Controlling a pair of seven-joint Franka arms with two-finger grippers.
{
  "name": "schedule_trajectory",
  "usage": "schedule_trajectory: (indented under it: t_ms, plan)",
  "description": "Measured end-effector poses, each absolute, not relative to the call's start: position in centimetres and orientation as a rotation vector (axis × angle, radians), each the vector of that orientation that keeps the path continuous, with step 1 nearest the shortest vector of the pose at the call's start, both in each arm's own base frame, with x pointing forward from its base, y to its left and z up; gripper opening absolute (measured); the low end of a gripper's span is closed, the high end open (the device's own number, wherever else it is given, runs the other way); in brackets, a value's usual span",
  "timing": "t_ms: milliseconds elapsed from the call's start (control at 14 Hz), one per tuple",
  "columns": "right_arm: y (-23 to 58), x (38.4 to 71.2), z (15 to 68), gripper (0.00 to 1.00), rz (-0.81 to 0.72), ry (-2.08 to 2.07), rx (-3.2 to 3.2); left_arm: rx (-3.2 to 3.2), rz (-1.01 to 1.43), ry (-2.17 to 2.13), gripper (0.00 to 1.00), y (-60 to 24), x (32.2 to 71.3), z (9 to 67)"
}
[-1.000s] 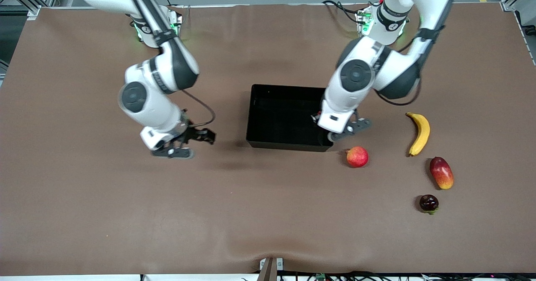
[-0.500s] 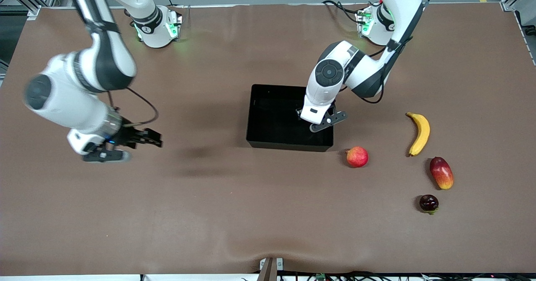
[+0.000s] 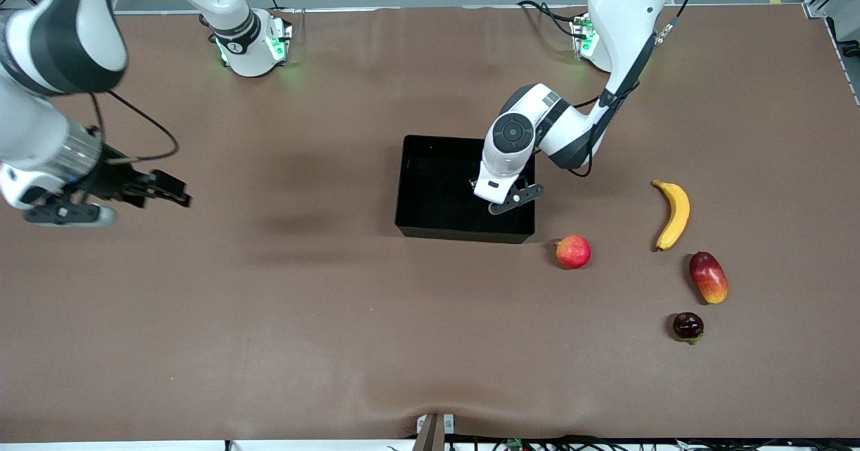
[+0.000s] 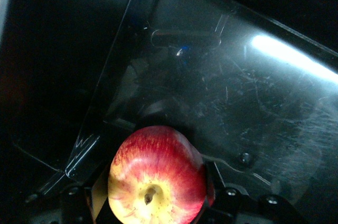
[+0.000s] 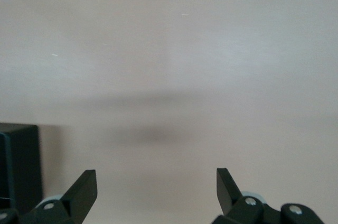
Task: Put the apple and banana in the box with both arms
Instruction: 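Open the left gripper over the box while the right gripper returns to rest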
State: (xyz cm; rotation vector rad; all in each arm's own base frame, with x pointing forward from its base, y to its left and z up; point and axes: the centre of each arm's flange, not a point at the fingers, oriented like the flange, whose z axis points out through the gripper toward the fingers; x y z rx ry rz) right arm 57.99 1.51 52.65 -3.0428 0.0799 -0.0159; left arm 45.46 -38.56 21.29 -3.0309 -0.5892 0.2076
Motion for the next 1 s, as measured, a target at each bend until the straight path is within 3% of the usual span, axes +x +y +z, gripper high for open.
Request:
schedule_trajectory:
  t_ms: [214, 429, 643, 1000]
  plan:
    - [-1.8, 57.4, 58.0, 1.00, 0.000, 0.136, -3.069, -3.054, 0.151, -0.628, 0.99, -38.4, 47.4, 24.1]
    - [-3.8, 56.3, 60.4, 1.00, 0.084, 0.178, -3.076, -3.034, 0.071, -0.689, 1.00, -35.7, 51.8, 34.9]
    - [-4.9, 55.8, 61.9, 1.00, 0.097, 0.196, -3.116, -3.024, 0.050, -0.600, 1.00, -28.0, 55.6, 43.5]
    - [-3.8, 55.8, 63.3, 1.00, 0.065, 0.166, -3.129, -3.055, 0.231, -0.307, 1.00, -6.5, 60.3, 39.2]
